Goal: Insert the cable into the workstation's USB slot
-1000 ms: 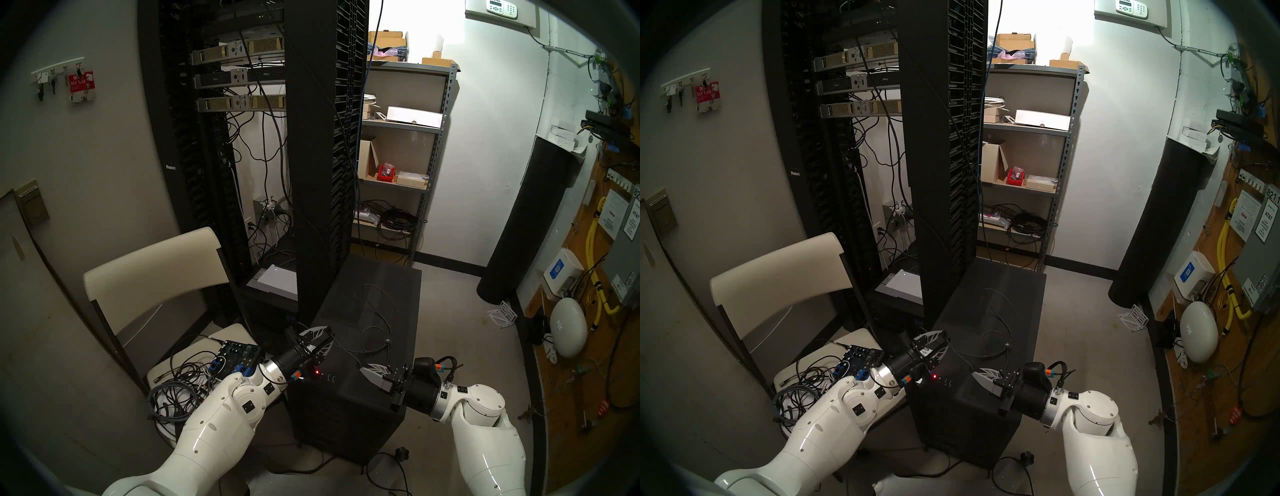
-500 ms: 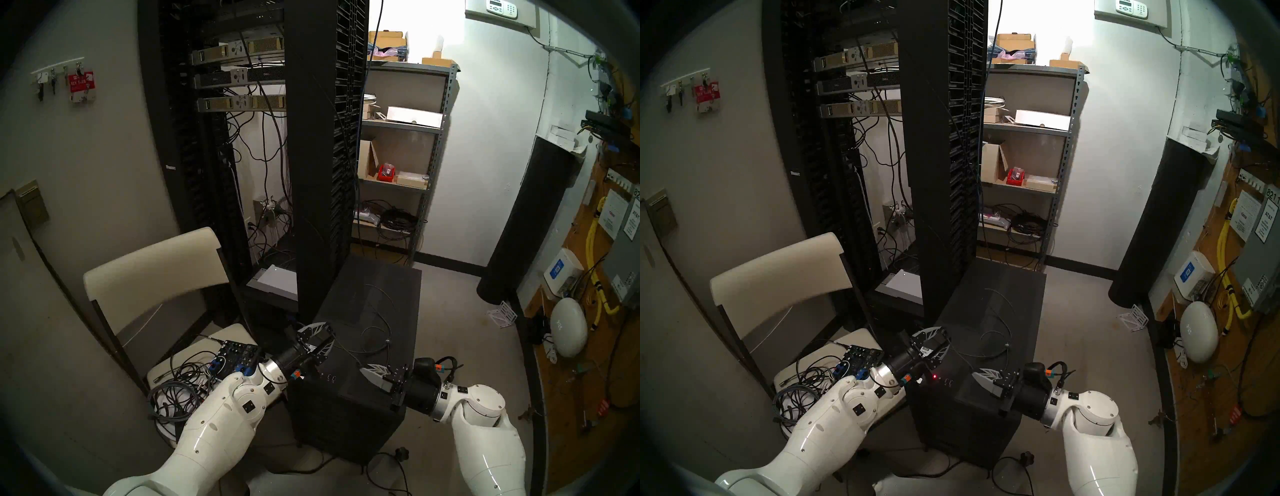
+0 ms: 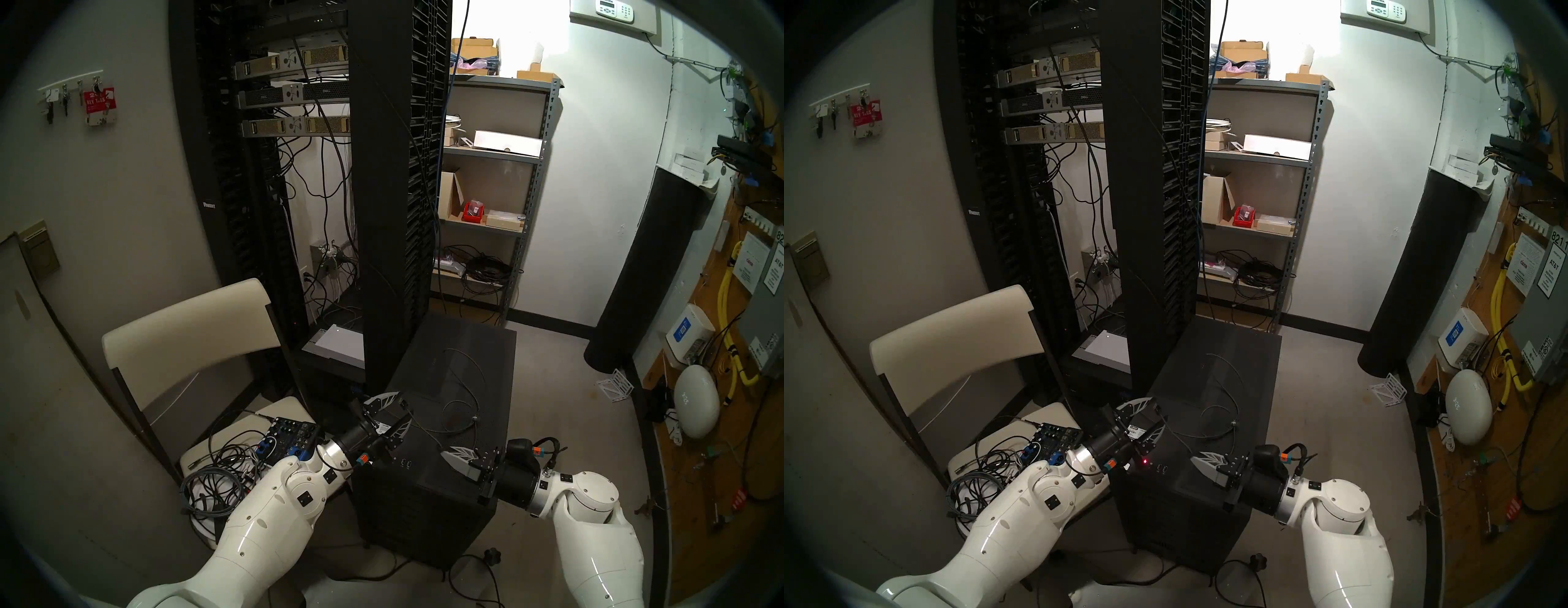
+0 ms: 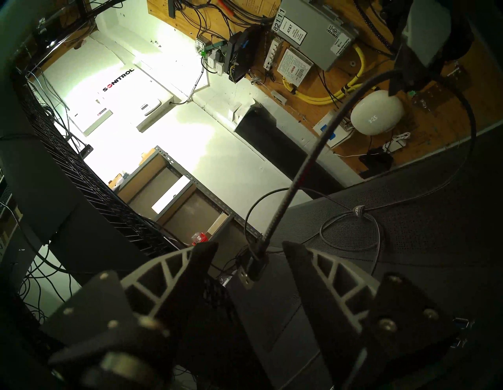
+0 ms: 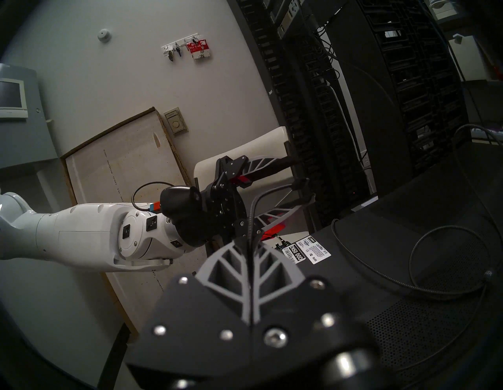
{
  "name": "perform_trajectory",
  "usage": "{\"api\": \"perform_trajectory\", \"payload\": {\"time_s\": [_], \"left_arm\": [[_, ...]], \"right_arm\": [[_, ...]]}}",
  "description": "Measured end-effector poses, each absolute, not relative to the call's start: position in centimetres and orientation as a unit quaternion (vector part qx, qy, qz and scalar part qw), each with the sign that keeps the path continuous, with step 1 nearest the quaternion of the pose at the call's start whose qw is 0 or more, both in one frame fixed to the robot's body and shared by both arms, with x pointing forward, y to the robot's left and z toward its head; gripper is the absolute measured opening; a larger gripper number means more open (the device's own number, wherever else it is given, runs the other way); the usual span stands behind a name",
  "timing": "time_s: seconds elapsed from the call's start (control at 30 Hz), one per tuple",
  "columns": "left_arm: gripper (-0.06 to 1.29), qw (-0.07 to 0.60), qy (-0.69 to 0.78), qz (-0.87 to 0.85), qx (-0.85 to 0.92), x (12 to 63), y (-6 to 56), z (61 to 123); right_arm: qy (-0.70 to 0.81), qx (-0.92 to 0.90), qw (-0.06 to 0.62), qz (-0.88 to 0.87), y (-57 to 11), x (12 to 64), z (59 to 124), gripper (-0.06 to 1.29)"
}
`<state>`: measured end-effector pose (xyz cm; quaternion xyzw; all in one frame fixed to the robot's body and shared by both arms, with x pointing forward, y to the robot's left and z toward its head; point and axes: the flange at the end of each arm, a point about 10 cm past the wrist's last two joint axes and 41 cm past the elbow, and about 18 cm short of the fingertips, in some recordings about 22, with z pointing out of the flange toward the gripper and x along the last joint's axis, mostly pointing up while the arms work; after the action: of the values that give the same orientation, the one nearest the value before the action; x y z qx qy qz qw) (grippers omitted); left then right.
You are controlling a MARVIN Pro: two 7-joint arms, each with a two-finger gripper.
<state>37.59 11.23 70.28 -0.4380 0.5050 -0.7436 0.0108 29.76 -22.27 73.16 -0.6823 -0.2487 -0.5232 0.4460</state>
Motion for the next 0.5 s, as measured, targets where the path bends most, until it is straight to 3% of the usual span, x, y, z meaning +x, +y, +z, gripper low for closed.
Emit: {"api": "perform_trajectory", "payload": {"time_s": [0.17, 0.23, 0.33, 0.5], "left_arm": [[0.76, 0.01, 0.505, -0.744, -0.437, 37.52, 11.15, 70.3], [0.69, 0.01, 0.505, -0.744, -0.437, 37.49, 11.11, 70.33], [0.46, 0.009, 0.506, -0.744, -0.436, 37.43, 11.05, 70.31], [0.4, 0.008, 0.508, -0.744, -0.435, 37.34, 10.98, 70.24]], "right_arm": [[-0.249, -0.683, 0.446, -0.523, -22.27, 29.74, 73.1, -0.03], [-0.248, -0.683, 0.446, -0.523, -22.26, 29.74, 73.06, -0.03], [-0.248, -0.683, 0.446, -0.522, -22.26, 29.73, 73.03, -0.03], [-0.249, -0.683, 0.446, -0.522, -22.26, 29.73, 73.01, -0.03]]}}
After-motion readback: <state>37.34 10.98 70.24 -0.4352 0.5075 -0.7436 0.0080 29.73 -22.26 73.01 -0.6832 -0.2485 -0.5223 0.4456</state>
